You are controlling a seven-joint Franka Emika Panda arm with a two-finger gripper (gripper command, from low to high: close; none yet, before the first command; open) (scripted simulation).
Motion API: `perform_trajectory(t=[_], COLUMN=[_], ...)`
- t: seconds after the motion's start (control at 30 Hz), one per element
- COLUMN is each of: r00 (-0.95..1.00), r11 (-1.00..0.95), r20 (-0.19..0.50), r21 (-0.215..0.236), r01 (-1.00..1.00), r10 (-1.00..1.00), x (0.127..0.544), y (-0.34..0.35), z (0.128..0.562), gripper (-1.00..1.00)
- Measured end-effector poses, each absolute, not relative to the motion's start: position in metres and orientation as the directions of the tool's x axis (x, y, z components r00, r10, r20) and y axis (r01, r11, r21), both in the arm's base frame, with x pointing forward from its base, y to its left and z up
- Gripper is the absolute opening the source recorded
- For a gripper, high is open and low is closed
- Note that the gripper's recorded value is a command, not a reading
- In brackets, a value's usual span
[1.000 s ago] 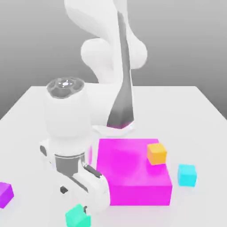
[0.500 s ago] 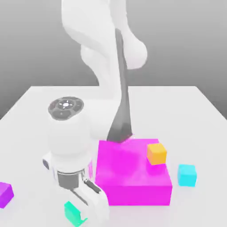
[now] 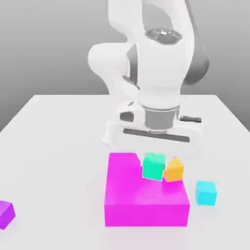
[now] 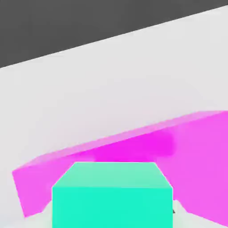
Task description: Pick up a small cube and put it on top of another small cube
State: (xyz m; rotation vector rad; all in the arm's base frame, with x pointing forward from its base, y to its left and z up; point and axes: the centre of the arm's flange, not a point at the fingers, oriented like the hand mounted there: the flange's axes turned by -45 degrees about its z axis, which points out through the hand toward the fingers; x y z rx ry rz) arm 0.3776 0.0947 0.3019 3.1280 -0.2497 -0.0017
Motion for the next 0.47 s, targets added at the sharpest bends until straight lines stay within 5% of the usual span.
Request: perform_trajectory(t=[0.17, 0.33, 0.37, 0.47], r00=[1.0, 0.999, 0.999, 0.999], r11=[-1.0, -0.999, -0.999, -0.999], r20=[-0.001, 0.0, 0.0, 0.0], r21=[-0.002, 0.0, 0.0, 0.0], r01=[0.022, 0.05, 0.051, 0.051], r10=[0.022, 0.05, 0.051, 0.051], x=[0.327, 0.321, 0.32, 0.32], y=[0.128, 0.132, 0.132, 0.132], z=[0.315, 0.269, 0.259, 0.259], gripper=[-1.0, -1.0, 1.0, 1.0])
